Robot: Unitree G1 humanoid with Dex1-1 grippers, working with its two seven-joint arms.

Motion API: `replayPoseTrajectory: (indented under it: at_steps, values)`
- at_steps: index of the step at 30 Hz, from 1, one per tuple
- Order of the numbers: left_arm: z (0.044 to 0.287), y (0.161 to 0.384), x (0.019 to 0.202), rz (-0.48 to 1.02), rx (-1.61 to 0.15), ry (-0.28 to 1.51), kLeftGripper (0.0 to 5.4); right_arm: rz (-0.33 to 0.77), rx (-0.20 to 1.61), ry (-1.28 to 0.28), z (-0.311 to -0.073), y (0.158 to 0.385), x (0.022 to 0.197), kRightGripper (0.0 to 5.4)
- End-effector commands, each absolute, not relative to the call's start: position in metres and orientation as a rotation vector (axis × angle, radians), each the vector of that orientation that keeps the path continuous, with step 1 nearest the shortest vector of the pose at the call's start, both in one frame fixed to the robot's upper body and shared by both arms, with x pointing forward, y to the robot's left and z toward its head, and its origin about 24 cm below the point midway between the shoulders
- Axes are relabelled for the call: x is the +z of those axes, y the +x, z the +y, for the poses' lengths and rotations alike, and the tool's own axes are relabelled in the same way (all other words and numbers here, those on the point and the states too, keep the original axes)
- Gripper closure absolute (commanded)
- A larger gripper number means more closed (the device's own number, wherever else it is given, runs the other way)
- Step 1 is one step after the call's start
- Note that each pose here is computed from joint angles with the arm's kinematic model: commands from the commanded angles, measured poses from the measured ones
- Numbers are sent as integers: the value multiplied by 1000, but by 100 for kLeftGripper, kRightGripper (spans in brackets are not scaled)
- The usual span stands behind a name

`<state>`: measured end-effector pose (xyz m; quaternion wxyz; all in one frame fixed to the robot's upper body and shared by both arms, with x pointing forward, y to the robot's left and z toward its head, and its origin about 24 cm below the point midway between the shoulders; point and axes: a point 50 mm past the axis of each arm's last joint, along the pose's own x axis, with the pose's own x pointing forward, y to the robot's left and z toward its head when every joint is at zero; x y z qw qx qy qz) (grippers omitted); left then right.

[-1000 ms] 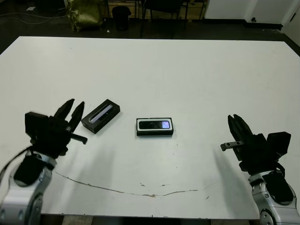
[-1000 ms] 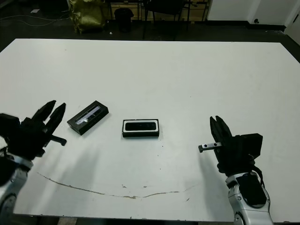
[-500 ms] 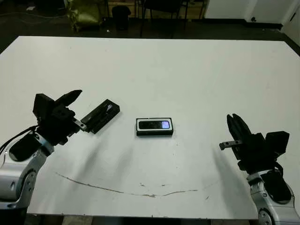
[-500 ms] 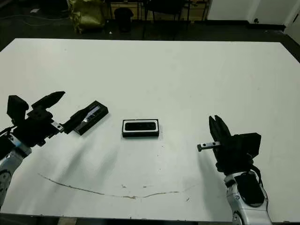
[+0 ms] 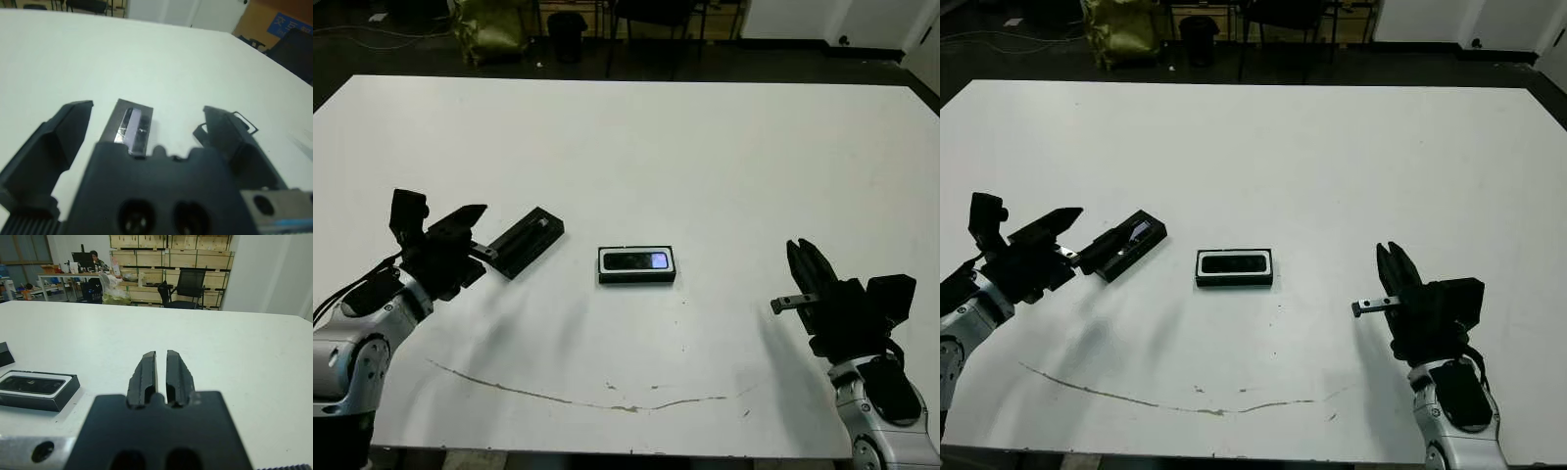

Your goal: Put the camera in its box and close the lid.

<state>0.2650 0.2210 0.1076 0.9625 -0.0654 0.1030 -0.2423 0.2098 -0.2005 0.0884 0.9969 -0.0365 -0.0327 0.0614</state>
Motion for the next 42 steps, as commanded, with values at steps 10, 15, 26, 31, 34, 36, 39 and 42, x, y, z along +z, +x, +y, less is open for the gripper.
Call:
replayPoseTrajectory:
  at_steps: [10, 15, 26, 31, 34, 36, 39, 42]
  values:
    - [227, 271, 102, 242, -485, 76, 2, -13, 112, -56, -203, 207, 80, 540]
    - [227, 272, 98, 260, -461, 132, 2, -18, 115, -59, -203, 207, 79, 540]
    - [226, 276, 87, 331, -459, 130, 2, -7, 110, -44, -203, 205, 78, 540]
    - [225, 278, 80, 383, -447, 114, 2, -10, 112, -47, -204, 205, 77, 540]
    - [226, 280, 76, 394, -449, 127, 2, -10, 111, -55, -204, 205, 77, 540]
    - [226, 280, 74, 400, -444, 119, 2, -10, 108, -61, -204, 205, 77, 540]
    - [226, 281, 70, 411, -448, 127, 2, -11, 109, -62, -204, 204, 77, 540]
    - [227, 282, 67, 426, -454, 155, 2, -4, 106, -55, -203, 203, 77, 540]
